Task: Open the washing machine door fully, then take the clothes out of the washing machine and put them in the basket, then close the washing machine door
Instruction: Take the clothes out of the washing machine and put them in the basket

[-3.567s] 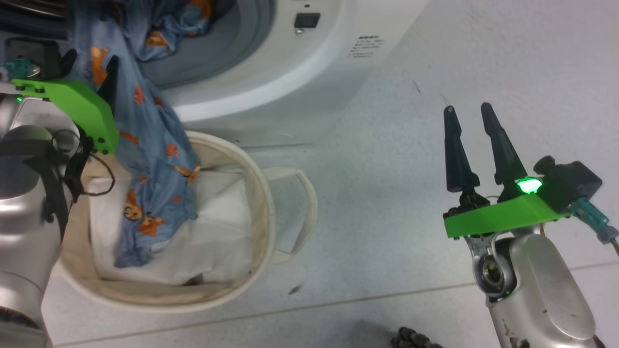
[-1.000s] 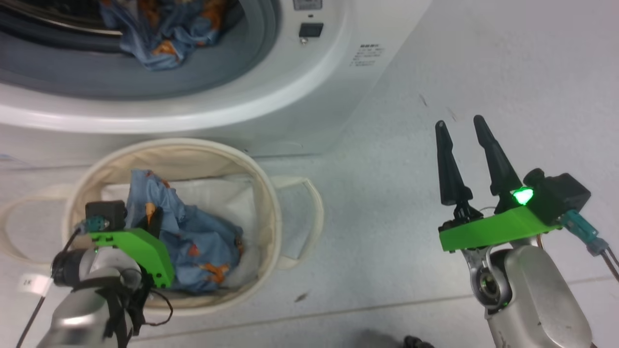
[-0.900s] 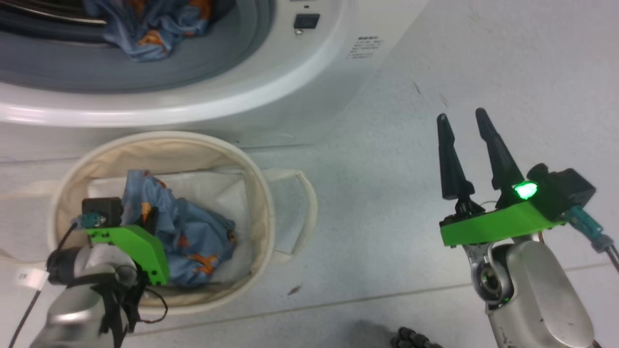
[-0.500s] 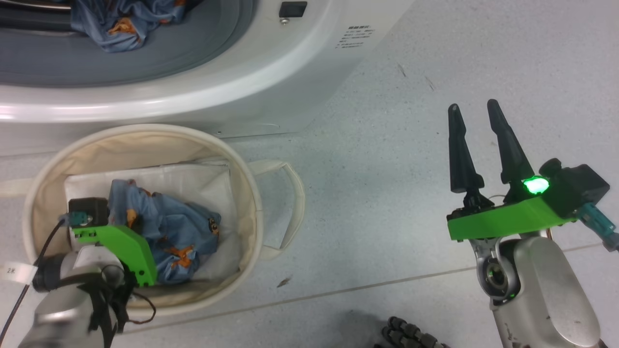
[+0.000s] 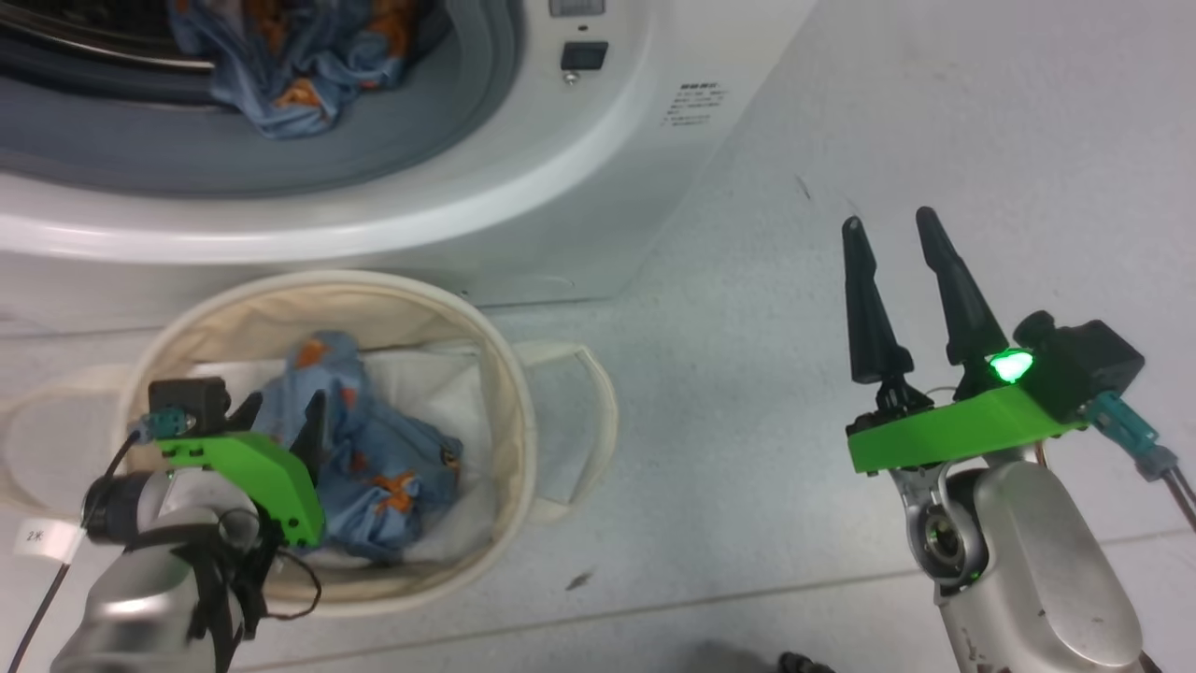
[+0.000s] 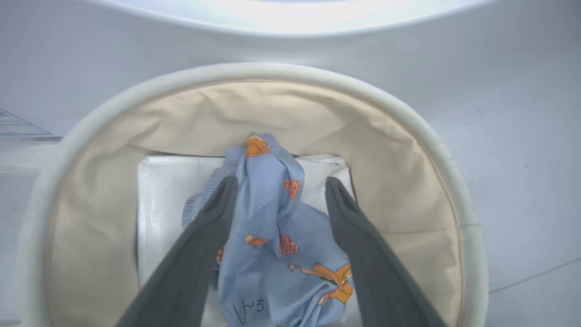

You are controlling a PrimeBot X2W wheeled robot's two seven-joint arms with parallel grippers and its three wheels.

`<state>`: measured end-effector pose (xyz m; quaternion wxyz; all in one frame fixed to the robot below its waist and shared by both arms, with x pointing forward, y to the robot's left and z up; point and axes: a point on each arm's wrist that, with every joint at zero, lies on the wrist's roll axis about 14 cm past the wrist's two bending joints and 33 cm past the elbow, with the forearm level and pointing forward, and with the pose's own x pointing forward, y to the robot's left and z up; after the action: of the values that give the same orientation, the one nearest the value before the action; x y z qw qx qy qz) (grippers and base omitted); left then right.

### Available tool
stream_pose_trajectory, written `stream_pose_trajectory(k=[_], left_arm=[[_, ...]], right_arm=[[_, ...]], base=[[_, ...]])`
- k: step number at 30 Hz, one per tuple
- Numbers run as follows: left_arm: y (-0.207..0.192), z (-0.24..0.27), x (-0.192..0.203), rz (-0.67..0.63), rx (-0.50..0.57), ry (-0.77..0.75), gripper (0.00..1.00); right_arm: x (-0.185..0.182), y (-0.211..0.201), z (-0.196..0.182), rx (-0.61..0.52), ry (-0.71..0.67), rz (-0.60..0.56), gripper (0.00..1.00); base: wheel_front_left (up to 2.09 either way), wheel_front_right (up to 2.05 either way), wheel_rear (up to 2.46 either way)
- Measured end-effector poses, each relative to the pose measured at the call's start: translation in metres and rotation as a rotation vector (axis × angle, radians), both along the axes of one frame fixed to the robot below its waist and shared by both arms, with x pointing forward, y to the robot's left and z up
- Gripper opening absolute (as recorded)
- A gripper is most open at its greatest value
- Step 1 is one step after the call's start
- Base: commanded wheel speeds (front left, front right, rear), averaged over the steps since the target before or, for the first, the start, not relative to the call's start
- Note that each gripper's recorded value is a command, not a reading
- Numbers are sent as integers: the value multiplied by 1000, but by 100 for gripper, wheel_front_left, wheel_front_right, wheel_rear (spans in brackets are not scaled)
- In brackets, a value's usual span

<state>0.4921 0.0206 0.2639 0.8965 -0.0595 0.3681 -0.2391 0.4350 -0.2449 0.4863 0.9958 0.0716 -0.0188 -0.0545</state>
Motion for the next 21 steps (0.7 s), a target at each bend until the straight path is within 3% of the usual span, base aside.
stream_pose_trajectory(k=[9, 14, 21], left_arm=[[19, 84, 31, 65, -64, -219, 100], [40, 161, 54, 131, -120, -411, 100], [70, 209, 36, 207, -115, -551, 100]], right_arm=[[-5, 20, 23, 28, -59, 54, 100], [-18, 32, 30, 39, -72, 80, 100], [-34, 45, 43, 53, -106, 113, 100]], base=[[0, 0, 0], [0, 0, 0], [0, 0, 0]])
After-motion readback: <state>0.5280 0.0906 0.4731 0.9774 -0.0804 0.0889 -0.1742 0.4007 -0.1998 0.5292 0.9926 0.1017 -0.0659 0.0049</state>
